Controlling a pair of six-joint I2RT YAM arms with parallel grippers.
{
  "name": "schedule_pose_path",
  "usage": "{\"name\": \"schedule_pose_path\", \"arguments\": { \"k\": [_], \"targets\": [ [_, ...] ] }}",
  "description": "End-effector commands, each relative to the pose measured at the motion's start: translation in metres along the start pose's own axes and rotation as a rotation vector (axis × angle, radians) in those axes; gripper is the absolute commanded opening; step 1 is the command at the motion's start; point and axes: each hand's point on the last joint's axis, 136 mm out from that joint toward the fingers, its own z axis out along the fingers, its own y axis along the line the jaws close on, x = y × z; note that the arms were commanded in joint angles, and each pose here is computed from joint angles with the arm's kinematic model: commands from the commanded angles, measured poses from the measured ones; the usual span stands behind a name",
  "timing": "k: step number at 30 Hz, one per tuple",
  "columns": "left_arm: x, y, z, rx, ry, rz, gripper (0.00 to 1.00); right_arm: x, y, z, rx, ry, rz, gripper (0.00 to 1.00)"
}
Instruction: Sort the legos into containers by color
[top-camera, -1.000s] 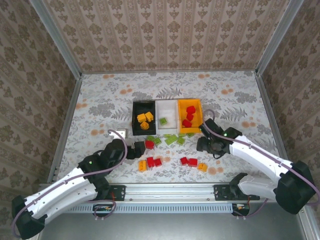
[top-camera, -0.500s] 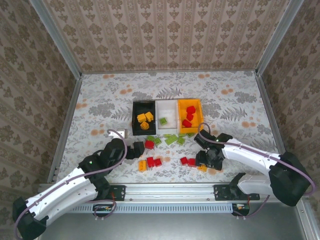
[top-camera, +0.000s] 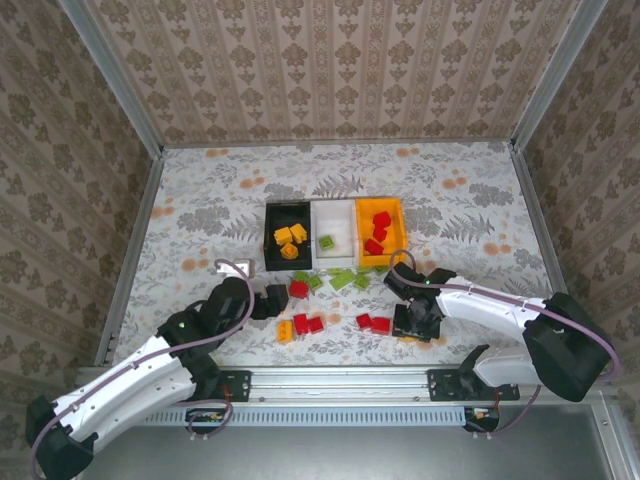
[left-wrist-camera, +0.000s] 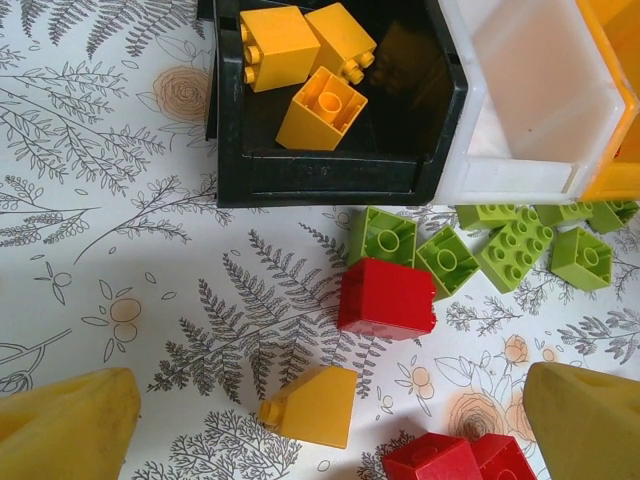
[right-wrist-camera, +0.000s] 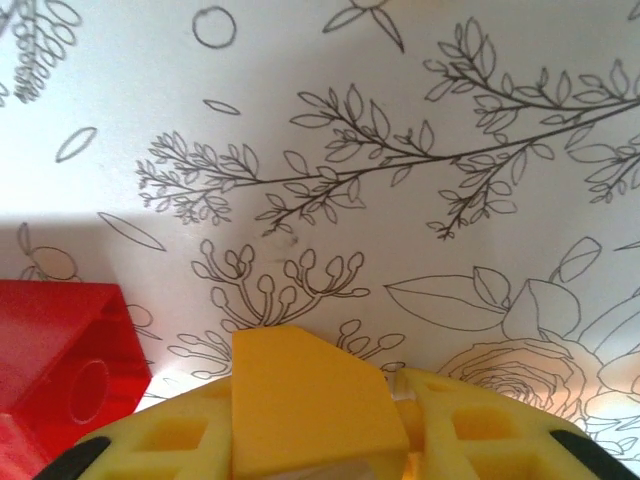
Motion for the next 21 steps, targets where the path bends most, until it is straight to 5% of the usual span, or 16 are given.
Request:
{"name": "schedule_pose_path", "arguments": {
  "k": [1,7,12,21],
  "targets": [
    [-0.002,0.001,-0.002,0.004,-0.005,-0.021,1.0,-0.008,0.007,-0.012,-0.015,-0.044,-0.044,0.32],
    [-0.007,0.002,-0.008,-0.011,-0.012,-0.015,1.0,-0.033,0.051,-0.076,-0.165,-0.179,-0.147,0.28],
    [-0.007,0.005,-0.013,-0.023,-0.002,-0.014,1.0,-0.072,0.132,-0.116,-0.324,-0.295,-0.249,0.27],
    [0.002,0.013,-0.018,-0.046,0.034,-0.027,1.0,-0.151,0.275,-0.126,-0.351,-0.469,-0.426,0.28]
  ]
}}
